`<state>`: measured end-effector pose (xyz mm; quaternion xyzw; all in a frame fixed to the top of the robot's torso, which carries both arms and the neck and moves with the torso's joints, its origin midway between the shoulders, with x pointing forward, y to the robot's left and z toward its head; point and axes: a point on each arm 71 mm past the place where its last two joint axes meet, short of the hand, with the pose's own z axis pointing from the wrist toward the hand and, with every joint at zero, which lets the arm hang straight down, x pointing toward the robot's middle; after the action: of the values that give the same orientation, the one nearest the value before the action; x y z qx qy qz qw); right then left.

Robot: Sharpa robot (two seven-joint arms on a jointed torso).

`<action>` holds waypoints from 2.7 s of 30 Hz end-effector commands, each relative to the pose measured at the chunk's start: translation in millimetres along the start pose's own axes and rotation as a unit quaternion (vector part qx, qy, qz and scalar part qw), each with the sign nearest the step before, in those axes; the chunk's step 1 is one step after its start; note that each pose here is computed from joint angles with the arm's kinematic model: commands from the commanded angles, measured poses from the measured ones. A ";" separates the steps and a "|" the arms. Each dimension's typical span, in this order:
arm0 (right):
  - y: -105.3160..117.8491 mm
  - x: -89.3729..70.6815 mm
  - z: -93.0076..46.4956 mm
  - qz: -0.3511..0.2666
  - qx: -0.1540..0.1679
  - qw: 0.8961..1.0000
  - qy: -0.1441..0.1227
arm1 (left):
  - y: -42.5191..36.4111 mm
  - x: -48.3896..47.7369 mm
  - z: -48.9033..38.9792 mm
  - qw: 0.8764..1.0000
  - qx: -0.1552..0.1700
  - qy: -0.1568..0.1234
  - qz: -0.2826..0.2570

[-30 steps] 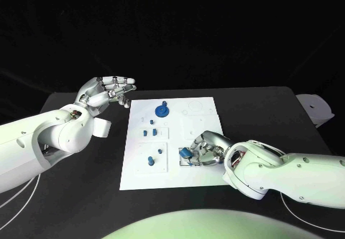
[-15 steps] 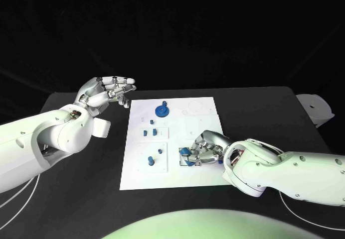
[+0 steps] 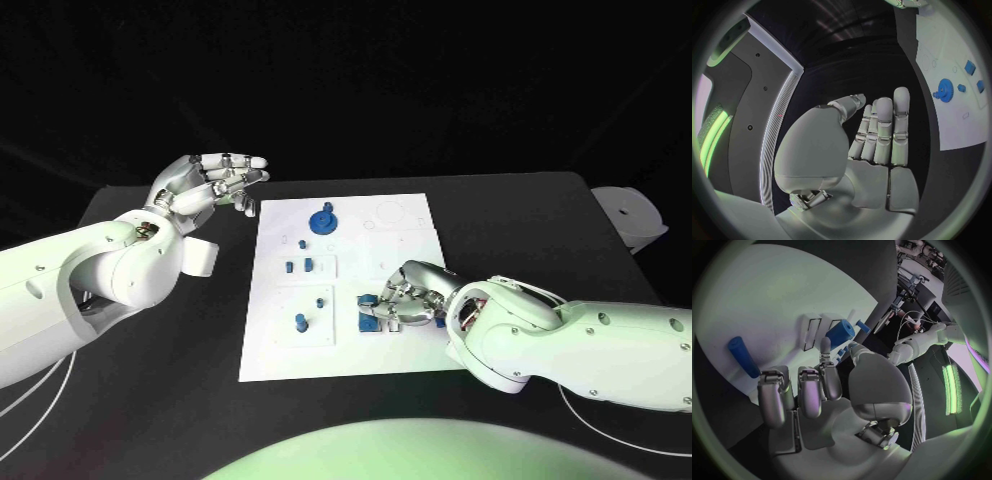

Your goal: Assemble the parts on the task board

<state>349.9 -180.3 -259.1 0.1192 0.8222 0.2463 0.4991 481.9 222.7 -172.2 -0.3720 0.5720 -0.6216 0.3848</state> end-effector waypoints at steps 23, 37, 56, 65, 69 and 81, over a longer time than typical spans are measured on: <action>5.8 -2.7 -14.9 -0.025 -0.046 0.999 0.004 | -0.9 0.5 -0.4 1.000 0.002 0.007 -0.004; 0.3 -0.8 -4.3 -0.039 -0.026 0.999 0.010 | -0.8 0.9 -0.1 1.000 0.003 0.007 -0.004; -3.0 -3.1 -2.9 -0.053 -0.024 0.998 0.000 | -0.7 0.3 -0.4 1.000 0.002 0.006 -0.004; -5.9 -11.2 -7.2 -0.028 -0.033 0.999 -0.033 | -0.4 0.2 0.0 1.000 0.003 0.006 -0.004; -13.7 -24.6 -12.7 -0.017 -0.032 0.998 -0.058 | -0.3 -0.1 -0.2 1.000 0.003 0.006 -0.003; -55.5 -51.7 -29.1 -0.083 0.014 0.994 -0.065 | -0.9 0.7 -1.3 1.000 0.004 0.008 -0.004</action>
<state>353.4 -261.5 -237.1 0.1078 0.7939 0.1881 0.5681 481.5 225.3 -173.0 -0.3730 0.5731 -0.6198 0.3851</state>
